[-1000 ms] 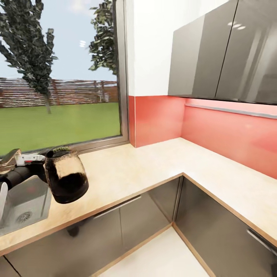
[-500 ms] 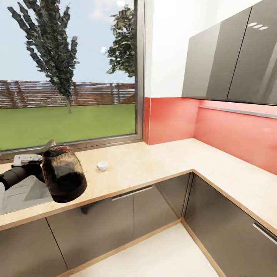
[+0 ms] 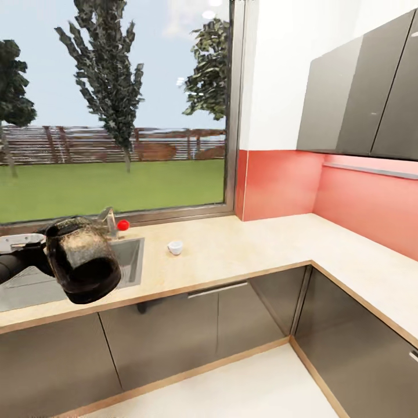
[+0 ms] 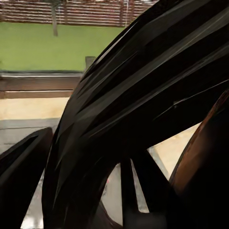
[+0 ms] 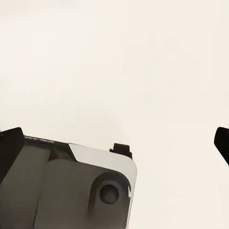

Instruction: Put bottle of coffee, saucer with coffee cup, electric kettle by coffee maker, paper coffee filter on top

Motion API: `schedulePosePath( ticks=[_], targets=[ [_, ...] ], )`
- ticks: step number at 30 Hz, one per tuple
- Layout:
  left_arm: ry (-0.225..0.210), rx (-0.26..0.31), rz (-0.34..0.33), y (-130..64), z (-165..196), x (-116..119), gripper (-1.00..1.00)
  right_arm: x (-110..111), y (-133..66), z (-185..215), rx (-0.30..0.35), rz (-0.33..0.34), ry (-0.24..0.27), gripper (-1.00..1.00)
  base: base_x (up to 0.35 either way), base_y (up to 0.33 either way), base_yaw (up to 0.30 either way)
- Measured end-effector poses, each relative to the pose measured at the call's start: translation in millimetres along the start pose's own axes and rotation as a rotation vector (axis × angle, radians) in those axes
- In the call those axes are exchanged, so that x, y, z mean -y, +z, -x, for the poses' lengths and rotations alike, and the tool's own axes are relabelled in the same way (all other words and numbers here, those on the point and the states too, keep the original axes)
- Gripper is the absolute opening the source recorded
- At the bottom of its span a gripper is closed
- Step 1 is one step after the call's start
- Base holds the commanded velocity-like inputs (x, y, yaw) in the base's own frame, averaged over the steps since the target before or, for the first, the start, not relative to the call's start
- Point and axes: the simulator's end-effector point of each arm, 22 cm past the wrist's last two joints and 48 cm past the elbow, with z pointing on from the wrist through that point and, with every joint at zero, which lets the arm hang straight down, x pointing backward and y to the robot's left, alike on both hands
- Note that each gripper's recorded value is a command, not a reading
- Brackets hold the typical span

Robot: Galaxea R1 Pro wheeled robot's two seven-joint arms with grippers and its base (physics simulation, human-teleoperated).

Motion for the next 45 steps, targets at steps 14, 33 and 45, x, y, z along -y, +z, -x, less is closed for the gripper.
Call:
schedulePosePath(
  ticks=[14, 33, 45],
  targets=[
    [-0.008, 0.027, 0.227, -11.3, 12, -47, -1.0, 1, -1.1, 6, 0.014, -0.002, -0.001, 1.0, 0.0, 0.0, 0.219],
    [0.045, 0.051, 0.192, -12.8, 26, -23, -1.0, 1, -2.2, 11, 0.027, -0.004, -0.003, 1.0, 0.0, 0.0, 0.242],
    [0.059, 0.057, 0.214, -13.6, 34, -29, -1.0, 1, -2.2, 11, 0.027, -0.004, -0.003, 1.0, 0.0, 0.0, 0.198]
  ],
)
